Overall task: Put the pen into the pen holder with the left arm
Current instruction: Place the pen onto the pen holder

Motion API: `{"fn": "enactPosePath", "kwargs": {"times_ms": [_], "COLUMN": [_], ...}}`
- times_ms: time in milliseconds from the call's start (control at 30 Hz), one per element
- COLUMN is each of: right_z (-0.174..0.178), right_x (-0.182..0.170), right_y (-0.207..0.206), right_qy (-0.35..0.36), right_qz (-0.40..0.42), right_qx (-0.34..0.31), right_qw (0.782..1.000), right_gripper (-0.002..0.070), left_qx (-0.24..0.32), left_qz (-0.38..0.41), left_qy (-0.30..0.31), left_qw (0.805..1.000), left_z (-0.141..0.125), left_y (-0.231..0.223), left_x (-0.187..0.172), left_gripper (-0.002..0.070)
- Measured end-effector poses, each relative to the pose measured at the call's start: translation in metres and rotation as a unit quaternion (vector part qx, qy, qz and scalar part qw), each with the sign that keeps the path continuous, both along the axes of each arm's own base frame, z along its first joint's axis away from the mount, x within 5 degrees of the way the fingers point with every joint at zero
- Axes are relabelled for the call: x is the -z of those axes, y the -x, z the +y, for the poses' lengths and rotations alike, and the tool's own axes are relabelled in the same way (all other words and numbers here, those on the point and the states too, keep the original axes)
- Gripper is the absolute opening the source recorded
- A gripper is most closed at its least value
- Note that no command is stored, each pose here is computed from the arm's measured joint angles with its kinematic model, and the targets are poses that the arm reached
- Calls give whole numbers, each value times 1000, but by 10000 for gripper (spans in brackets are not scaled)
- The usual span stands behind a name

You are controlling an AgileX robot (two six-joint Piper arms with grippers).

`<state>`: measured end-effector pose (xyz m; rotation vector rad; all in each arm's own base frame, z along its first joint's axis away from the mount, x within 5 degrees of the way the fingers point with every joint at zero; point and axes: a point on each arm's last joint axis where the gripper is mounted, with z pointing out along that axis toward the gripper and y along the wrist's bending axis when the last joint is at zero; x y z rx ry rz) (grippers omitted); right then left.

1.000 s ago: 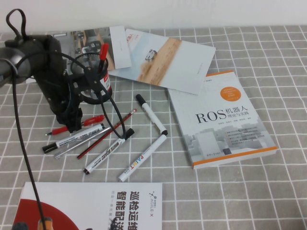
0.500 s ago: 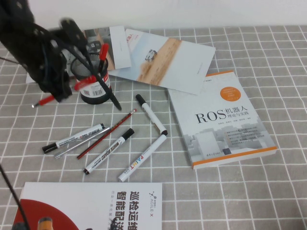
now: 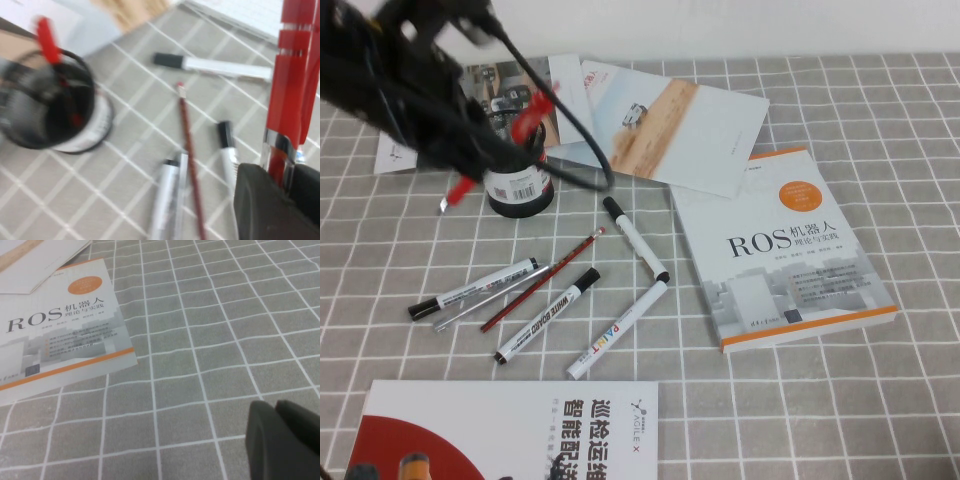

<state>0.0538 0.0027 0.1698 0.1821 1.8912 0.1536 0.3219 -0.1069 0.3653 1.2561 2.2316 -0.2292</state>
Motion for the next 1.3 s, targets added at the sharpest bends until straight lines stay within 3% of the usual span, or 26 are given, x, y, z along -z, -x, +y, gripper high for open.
{"fn": "enactPosePath", "kwargs": {"times_ms": [200, 367, 567, 733, 1033, 1300], "right_z": [0, 0, 0, 0, 0, 0], "right_x": [0, 0, 0, 0, 0, 0], "right_y": [0, 0, 0, 0, 0, 0], "right_qy": [0, 0, 0, 0, 0, 0], "right_qz": [0, 0, 0, 0, 0, 0], "right_qx": [0, 0, 0, 0, 0, 0], "right_qw": [1000, 1000, 1000, 1000, 1000, 1000], "right_gripper": [-15, -15, -15, -15, -15, -15], "left_qx": [-2, -69, -204, -269, -240, -230], "left_qz": [12, -97, -234, -279, -338, -346], "left_qy": [3, 49, 135, 191, 304, 328], "left_qw": [1000, 992, 941, 902, 858, 848], "left_z": [-7, 2, 23, 32, 18, 1], "left_y": [18, 36, 59, 61, 42, -8], "left_x": [27, 39, 53, 66, 68, 85], "left_gripper": [70, 70, 70, 70, 70, 70]}}
